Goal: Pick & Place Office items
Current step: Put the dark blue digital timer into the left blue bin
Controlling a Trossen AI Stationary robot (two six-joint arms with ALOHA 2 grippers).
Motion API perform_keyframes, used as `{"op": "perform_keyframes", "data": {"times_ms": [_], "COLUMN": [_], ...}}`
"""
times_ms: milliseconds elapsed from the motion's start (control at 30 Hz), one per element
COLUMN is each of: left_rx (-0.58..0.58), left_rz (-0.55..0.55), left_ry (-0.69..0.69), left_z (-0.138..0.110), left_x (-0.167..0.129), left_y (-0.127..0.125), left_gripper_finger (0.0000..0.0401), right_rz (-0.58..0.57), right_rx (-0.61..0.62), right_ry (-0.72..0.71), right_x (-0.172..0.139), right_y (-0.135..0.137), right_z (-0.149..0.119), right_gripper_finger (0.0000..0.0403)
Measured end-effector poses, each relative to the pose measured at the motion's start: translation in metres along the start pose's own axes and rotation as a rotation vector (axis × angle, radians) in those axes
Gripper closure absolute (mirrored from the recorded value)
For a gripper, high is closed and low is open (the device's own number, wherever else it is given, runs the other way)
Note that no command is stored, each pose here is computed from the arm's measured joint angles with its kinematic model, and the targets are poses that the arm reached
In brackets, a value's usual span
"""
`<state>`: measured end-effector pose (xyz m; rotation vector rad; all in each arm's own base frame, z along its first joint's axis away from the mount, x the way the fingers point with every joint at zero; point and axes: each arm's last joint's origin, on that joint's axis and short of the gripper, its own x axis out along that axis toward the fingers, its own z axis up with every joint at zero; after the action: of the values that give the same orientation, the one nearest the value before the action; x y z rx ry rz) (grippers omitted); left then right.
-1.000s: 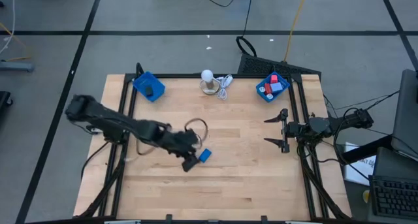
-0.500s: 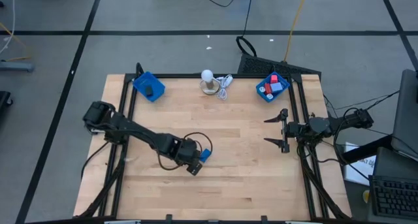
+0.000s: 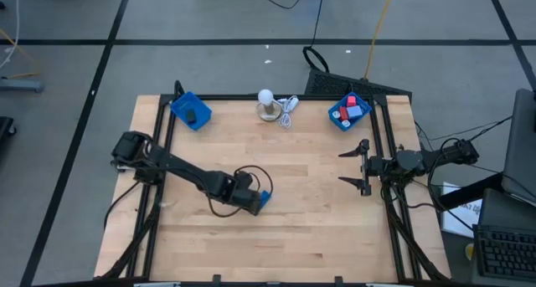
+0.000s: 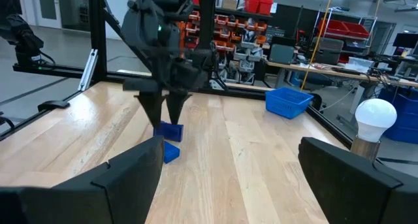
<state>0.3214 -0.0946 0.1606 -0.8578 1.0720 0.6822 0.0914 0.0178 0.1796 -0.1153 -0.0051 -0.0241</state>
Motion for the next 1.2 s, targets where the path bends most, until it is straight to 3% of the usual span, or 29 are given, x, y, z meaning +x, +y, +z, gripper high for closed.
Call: {"op": "perform_keyframes", "data": {"times_ms": [400, 1200], "left_rx": [-0.070, -0.107], "left_rz": [0.071, 0.059], "left_ry": [0.076, 0.148], "left_z": [-0.004, 0.005], "left_x": [0.012, 0.014], "left_y": [0.006, 0.008], "left_gripper_finger": [0.0119, 0.0119], "right_rz": [0.000, -0.001], "right_rx": [0.000, 0.000], "right_ry": [0.000, 0.000], "right_x": [0.000, 0.000], "right_y": [0.000, 0.000], "right_z": [0.000, 0.000], "right_gripper_finger": [0.0060, 0.0060]}}
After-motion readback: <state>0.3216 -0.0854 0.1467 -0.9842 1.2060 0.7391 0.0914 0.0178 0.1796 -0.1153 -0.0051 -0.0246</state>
